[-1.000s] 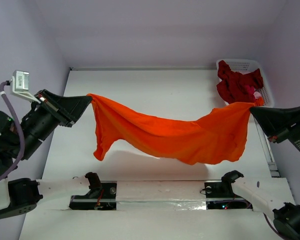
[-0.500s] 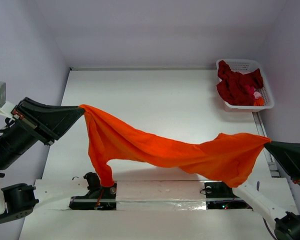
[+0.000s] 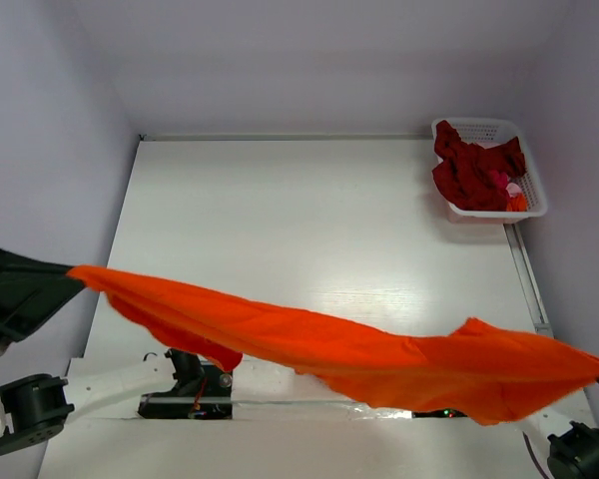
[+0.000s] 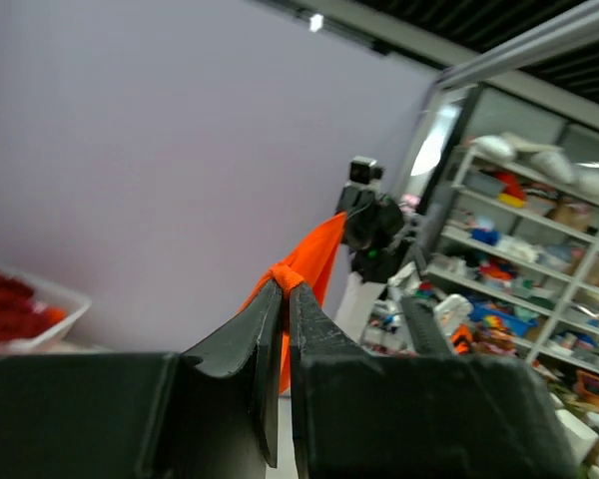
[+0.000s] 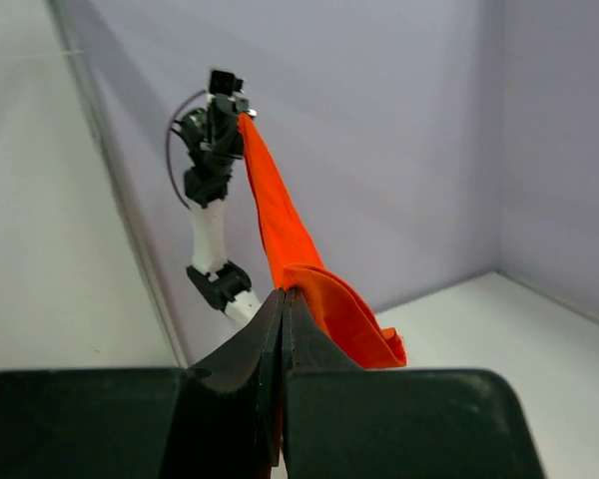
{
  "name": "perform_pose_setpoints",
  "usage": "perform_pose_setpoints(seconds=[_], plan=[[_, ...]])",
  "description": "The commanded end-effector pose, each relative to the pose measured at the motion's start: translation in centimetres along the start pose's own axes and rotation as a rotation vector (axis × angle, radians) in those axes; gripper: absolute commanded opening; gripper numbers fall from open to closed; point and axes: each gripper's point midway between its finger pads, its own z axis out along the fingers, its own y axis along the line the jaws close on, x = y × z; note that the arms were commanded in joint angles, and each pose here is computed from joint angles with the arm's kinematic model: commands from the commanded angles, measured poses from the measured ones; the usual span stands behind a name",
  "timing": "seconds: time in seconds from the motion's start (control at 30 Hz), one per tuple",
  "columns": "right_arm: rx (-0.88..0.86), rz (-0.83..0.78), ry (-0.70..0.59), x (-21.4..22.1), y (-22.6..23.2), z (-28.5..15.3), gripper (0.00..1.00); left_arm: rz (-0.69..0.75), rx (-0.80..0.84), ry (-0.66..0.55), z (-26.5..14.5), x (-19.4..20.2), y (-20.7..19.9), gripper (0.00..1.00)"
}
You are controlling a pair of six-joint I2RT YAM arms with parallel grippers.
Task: Fold and stack the t-shirts
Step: Flatten the tshirt out
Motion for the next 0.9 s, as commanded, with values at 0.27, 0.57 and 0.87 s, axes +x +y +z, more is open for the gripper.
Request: perform_pose_setpoints(seconds=[0.27, 0.57, 0.87], plan=[[-0.231, -0.060, -0.094, -3.6, 6.4, -1.9, 0.00, 0.042, 0.432, -0.167, -5.6, -5.3, -10.8, 0.00], [-0.210, -0.044, -0.088, -3.4, 5.6, -1.2, 0.00, 0.011, 0.402, -0.185, -5.2, -5.1, -10.2, 0.00], [-0.058, -0.009, -0.029, -1.4, 0.1, 1.9, 0.00, -0.033, 0.074, -0.130, -0.8, -2.4, -2.5, 0.00]])
